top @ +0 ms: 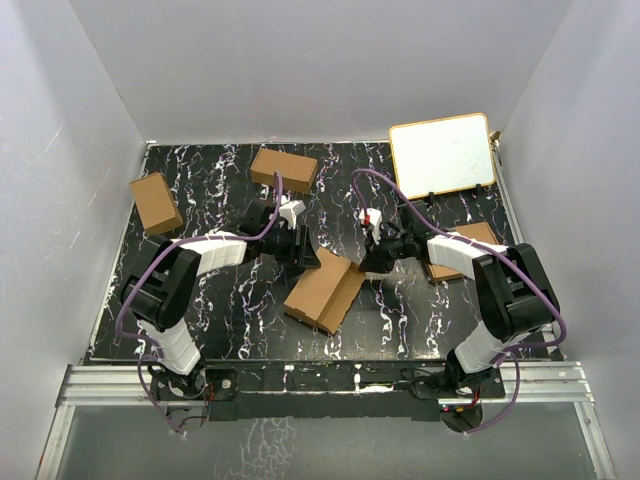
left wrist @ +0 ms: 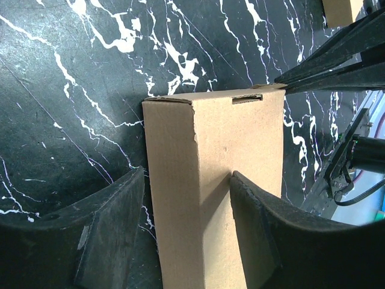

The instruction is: Fold the paper box

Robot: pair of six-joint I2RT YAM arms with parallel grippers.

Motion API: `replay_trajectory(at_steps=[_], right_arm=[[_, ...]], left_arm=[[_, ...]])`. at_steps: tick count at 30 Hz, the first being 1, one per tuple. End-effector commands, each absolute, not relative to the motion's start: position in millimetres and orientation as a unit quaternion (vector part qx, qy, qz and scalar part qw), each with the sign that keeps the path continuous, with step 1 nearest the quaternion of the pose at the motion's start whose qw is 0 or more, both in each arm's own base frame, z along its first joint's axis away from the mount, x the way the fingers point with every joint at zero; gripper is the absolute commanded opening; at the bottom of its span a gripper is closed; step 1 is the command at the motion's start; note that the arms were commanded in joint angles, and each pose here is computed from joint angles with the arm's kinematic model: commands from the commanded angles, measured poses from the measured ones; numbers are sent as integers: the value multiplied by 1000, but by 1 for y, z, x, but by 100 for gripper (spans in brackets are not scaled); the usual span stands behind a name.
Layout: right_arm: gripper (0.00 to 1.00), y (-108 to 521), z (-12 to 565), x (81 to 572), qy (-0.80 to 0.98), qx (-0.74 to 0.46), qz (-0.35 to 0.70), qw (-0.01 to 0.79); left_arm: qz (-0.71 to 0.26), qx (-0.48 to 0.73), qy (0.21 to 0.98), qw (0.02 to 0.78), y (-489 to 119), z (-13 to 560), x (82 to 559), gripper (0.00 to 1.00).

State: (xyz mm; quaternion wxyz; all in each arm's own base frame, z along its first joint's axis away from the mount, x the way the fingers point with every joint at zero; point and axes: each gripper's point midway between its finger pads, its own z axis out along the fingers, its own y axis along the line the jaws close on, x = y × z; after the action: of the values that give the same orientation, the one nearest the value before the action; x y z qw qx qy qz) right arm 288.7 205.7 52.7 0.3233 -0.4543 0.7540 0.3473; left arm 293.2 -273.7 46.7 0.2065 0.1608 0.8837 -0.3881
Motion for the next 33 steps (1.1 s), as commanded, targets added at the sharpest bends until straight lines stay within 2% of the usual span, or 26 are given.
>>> replay_trajectory(at_steps=[1, 33], right_arm=[[8, 212, 69, 290, 721, -486, 348, 351], [8, 209, 61, 287, 725, -498, 345, 328]], left_arm=[[-352, 156, 903, 190, -258, 34, 286, 56], [-362, 181, 895, 187, -259, 37, 281, 54]])
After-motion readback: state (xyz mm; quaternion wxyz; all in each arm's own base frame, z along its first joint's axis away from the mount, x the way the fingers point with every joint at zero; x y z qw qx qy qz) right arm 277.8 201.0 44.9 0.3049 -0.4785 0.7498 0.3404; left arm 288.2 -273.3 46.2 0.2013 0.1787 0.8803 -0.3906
